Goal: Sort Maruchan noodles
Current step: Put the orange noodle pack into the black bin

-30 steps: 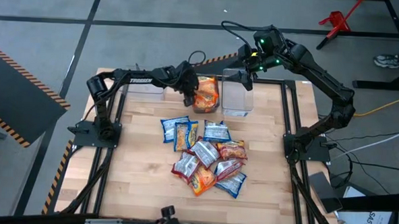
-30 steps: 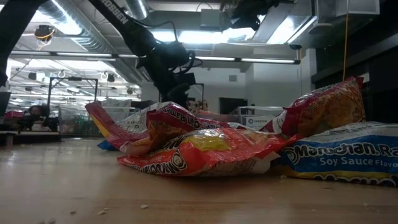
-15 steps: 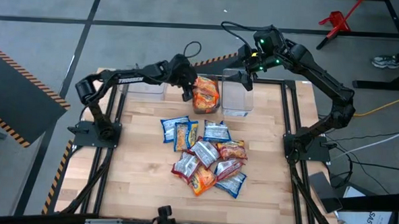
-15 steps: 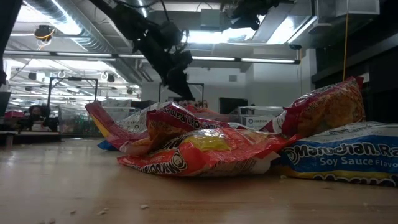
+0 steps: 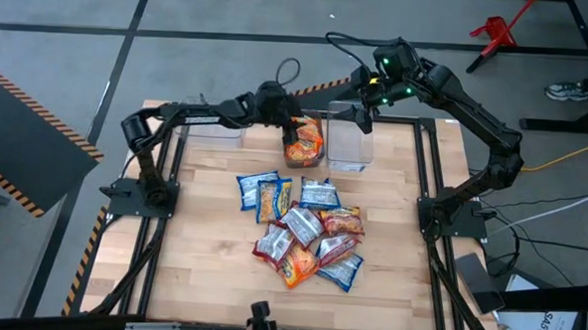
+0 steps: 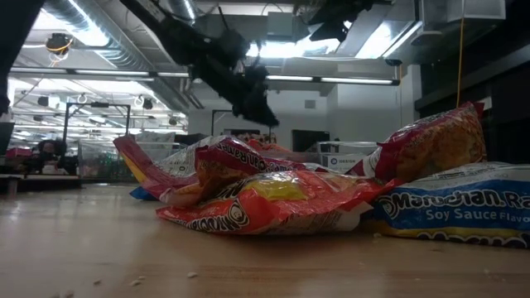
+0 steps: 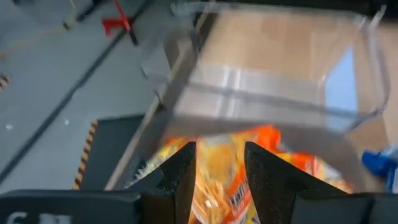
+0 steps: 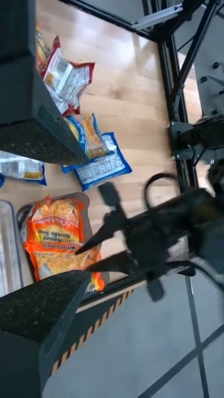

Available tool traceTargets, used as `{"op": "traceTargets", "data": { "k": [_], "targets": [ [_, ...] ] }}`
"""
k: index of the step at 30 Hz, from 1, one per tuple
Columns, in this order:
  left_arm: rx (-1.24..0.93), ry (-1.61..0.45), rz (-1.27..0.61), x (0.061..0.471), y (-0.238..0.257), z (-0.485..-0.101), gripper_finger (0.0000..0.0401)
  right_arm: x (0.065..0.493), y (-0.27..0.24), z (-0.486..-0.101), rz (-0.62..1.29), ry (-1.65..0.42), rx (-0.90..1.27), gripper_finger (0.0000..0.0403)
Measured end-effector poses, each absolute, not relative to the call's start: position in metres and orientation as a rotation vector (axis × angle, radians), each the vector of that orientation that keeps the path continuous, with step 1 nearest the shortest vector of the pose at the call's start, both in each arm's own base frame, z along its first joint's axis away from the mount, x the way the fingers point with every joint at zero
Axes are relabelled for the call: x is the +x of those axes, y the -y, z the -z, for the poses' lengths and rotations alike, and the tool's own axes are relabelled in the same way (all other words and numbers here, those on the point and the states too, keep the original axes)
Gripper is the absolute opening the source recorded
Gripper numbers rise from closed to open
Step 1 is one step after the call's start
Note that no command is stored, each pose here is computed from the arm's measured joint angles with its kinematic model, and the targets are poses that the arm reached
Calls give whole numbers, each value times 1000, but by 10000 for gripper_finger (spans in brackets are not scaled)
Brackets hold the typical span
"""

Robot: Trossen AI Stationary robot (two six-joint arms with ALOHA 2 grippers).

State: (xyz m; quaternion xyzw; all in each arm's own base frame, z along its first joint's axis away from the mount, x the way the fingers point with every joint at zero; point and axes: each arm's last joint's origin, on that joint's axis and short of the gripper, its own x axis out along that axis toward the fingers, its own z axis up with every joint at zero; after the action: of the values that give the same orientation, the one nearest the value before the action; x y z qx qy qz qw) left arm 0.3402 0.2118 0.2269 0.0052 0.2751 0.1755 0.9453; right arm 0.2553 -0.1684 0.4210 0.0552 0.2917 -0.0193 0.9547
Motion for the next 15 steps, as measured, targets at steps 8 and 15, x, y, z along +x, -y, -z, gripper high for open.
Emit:
{"op": "traceTargets", "data": {
  "k": [8, 15],
  "targets": [
    [-48, -723, -368, 351, -209, -180, 119, 255, 168, -420, 40, -604, 127, 278],
    [-48, -804, -369, 347, -206, -175, 119, 255, 168, -420, 51, -610, 118, 278]
  ]
}}
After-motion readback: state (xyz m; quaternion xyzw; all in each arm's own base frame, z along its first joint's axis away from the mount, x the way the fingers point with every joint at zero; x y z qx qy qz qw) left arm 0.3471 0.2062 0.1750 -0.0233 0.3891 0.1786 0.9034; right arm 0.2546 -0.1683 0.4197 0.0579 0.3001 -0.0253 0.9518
